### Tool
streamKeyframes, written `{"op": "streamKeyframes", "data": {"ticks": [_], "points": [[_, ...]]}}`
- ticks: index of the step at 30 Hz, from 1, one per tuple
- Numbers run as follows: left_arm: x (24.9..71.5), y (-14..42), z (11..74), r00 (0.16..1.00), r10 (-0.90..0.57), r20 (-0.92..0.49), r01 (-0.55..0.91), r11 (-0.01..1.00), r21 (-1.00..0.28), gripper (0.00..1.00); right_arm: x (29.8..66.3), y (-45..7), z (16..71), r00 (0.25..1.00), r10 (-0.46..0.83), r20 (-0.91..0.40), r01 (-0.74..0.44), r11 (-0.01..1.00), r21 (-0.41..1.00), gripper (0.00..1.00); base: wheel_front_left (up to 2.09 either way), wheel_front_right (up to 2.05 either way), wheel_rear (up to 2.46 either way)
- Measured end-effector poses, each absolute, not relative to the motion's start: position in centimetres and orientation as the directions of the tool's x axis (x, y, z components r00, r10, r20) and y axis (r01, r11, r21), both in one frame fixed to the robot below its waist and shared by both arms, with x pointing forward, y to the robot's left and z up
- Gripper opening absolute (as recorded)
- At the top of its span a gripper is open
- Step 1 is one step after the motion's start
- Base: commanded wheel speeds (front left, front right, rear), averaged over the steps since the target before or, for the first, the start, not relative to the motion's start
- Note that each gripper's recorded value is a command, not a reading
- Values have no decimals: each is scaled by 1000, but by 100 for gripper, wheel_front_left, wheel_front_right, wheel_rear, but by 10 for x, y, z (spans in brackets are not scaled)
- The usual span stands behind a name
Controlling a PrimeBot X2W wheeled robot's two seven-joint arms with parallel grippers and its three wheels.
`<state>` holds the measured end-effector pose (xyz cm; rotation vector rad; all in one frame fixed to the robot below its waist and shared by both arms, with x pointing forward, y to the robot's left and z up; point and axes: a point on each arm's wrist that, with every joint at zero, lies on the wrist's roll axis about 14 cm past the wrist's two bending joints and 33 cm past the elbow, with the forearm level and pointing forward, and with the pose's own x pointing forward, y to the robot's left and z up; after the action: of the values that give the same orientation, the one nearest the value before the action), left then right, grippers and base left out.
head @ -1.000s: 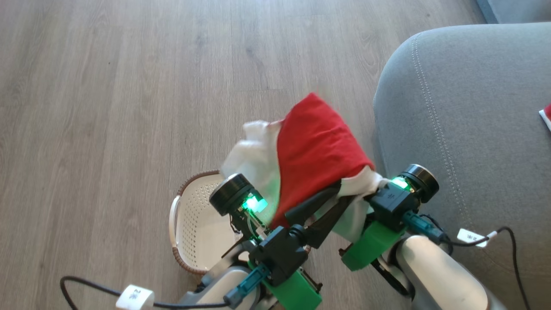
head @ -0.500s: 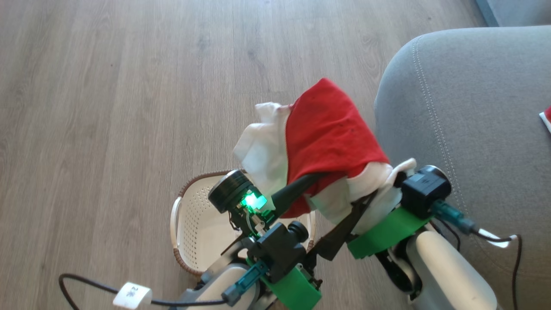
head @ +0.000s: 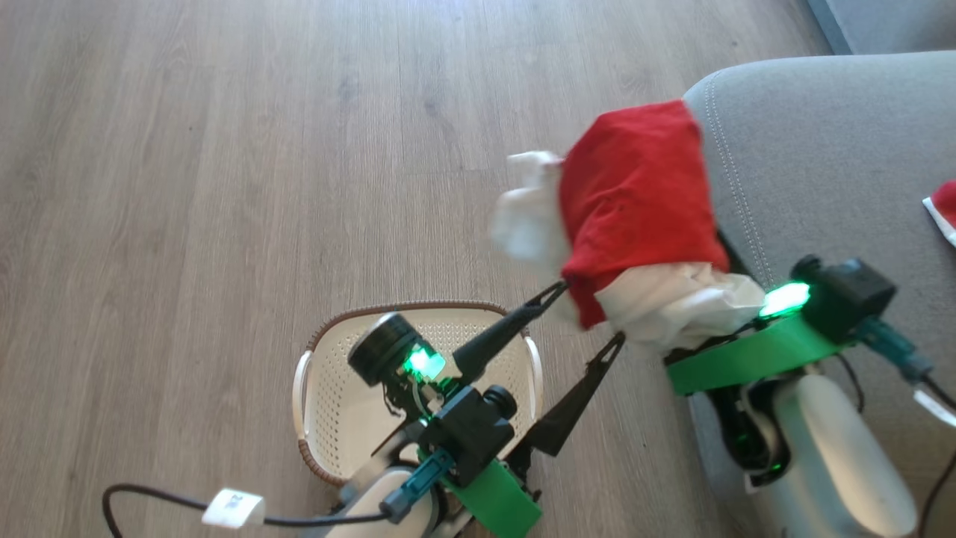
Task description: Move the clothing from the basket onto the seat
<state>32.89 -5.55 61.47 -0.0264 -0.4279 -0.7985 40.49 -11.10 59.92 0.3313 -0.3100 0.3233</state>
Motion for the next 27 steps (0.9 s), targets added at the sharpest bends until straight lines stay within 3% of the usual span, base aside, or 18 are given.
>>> {"op": "streamKeyframes", "data": {"ticks": [27], "points": [[344, -44, 531, 698, -702, 143, 698, 711, 83, 100, 407, -191, 624, 907, 51, 418, -165, 956, 242, 0, 0, 0, 0]]}}
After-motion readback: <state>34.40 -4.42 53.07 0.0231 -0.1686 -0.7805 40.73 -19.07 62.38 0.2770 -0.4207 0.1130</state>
